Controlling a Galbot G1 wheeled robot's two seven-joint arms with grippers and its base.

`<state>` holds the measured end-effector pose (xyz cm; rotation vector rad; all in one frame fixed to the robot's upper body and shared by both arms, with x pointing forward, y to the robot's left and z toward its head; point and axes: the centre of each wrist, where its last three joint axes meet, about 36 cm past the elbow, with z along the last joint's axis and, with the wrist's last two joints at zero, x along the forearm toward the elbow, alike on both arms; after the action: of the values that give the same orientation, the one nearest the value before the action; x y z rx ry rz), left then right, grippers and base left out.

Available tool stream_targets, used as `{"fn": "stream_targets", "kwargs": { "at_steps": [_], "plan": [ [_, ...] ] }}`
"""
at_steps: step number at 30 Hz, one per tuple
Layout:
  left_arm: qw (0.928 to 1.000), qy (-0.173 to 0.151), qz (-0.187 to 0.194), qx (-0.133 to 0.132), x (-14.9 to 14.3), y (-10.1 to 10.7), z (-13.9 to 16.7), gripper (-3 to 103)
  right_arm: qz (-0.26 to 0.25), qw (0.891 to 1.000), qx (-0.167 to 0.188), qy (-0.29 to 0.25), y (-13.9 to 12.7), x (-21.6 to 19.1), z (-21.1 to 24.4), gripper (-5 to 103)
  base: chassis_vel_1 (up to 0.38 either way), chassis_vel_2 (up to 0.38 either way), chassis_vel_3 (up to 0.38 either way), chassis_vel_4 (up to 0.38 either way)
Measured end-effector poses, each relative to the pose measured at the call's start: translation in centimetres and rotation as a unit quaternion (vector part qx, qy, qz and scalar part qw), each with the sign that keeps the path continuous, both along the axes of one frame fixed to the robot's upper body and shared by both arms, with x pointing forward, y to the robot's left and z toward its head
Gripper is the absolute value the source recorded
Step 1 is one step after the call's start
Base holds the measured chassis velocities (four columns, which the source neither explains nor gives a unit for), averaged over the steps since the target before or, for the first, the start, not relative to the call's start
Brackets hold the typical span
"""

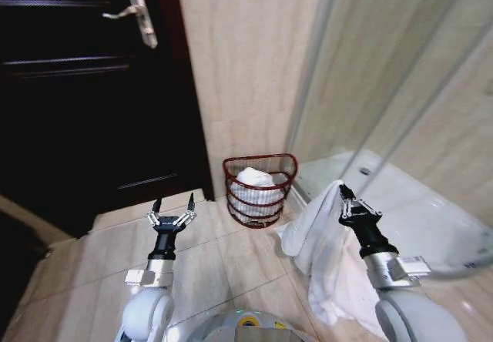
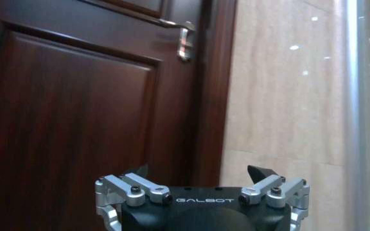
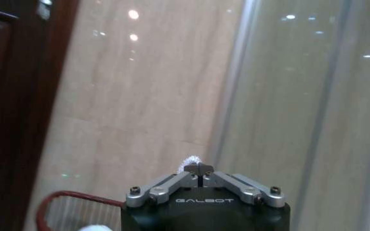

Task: Discard the used towel into the hamper.

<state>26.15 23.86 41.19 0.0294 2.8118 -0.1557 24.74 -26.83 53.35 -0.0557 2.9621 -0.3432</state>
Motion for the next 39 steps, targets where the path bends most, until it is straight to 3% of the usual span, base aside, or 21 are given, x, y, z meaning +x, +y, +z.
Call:
{"fn": "stream_targets", "kwargs": {
  "at_steps": [16,24,32,39],
  "plan": [
    [0.9985,0.043,0.029,0.018,0.1,-2.1,1.8,100,-0.03,0.999,0.036,0.002,-0.8,0.1,0.4,0,0.032,0.022,0.027,0.022],
    [0.9964,0.057,0.057,0.027,0.2,-1.3,2.5,100,-0.026,0.999,0.039,-0.003,-3.7,1.6,3.6,0,0.0,0.0,0.0,0.0],
    [0.9952,0.069,0.058,0.038,1.0,-0.2,0.9,100,0.009,0.998,0.059,0.011,-3.5,3.3,5.8,0,0.0,0.0,0.0,0.0],
    [0.9953,0.067,0.06,0.034,1.7,-0.1,-1.6,100,0.039,0.998,0.055,-0.014,-3.6,4.6,8.6,0,0.0,0.0,0.0,0.0]
  ]
}}
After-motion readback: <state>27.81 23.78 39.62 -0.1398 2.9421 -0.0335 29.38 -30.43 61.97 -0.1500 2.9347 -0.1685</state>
